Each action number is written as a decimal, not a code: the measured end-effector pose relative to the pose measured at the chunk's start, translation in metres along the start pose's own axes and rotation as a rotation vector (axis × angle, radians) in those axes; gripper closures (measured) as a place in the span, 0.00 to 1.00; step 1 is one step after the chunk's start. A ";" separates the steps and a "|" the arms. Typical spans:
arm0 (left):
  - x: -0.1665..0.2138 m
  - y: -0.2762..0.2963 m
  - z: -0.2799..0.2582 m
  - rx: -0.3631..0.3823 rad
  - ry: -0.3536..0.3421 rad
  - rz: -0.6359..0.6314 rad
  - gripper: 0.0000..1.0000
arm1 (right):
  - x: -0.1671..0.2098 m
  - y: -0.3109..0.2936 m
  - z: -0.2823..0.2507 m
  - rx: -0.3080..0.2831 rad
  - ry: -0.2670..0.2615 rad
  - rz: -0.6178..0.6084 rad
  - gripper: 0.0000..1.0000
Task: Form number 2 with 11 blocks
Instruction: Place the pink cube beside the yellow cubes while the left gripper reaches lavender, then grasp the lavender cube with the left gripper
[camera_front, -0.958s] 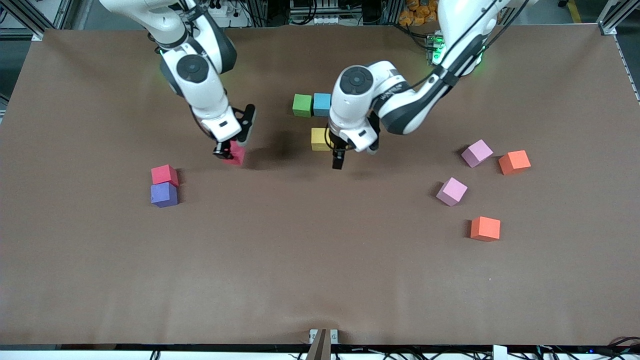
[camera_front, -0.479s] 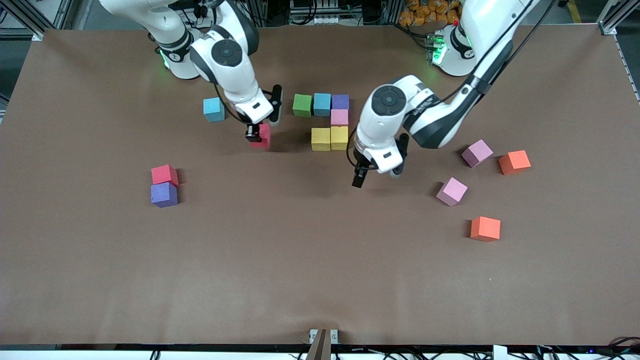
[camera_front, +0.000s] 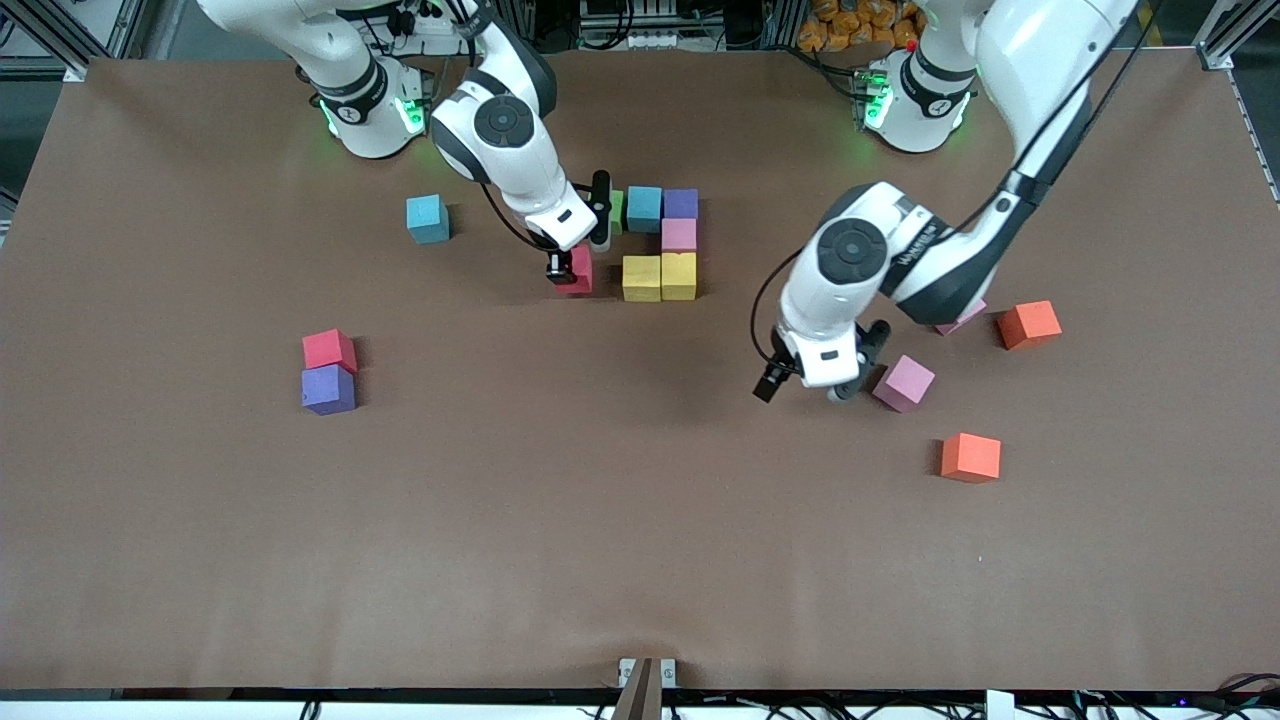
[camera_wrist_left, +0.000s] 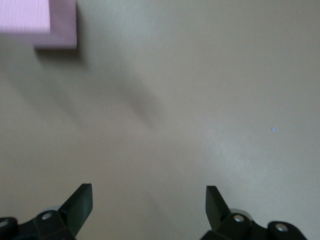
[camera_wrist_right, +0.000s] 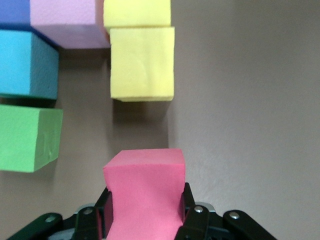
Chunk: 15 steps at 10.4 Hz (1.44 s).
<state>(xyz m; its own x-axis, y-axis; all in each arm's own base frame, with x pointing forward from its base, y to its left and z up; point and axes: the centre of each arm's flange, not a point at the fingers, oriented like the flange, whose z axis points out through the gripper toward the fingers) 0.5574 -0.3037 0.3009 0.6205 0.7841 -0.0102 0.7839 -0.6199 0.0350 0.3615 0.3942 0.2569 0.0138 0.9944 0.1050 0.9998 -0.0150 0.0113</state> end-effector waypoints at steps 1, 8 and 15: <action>0.020 -0.003 -0.002 -0.003 0.002 0.040 0.00 | 0.006 -0.002 0.001 0.001 0.005 -0.009 0.44; 0.147 -0.058 0.002 0.132 -0.046 0.530 0.00 | 0.023 -0.021 0.018 0.028 0.007 -0.049 0.44; 0.167 -0.086 -0.001 0.191 -0.124 1.043 0.00 | 0.020 -0.011 0.026 0.015 0.032 -0.030 0.44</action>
<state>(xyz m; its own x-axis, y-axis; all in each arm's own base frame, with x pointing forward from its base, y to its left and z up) 0.5939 -0.1193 0.2971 0.9761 -0.1387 -0.1674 -0.1525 -0.9857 -0.0723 0.3507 0.4174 0.2328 -0.0161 0.9905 0.1364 0.9999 0.0162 -0.0001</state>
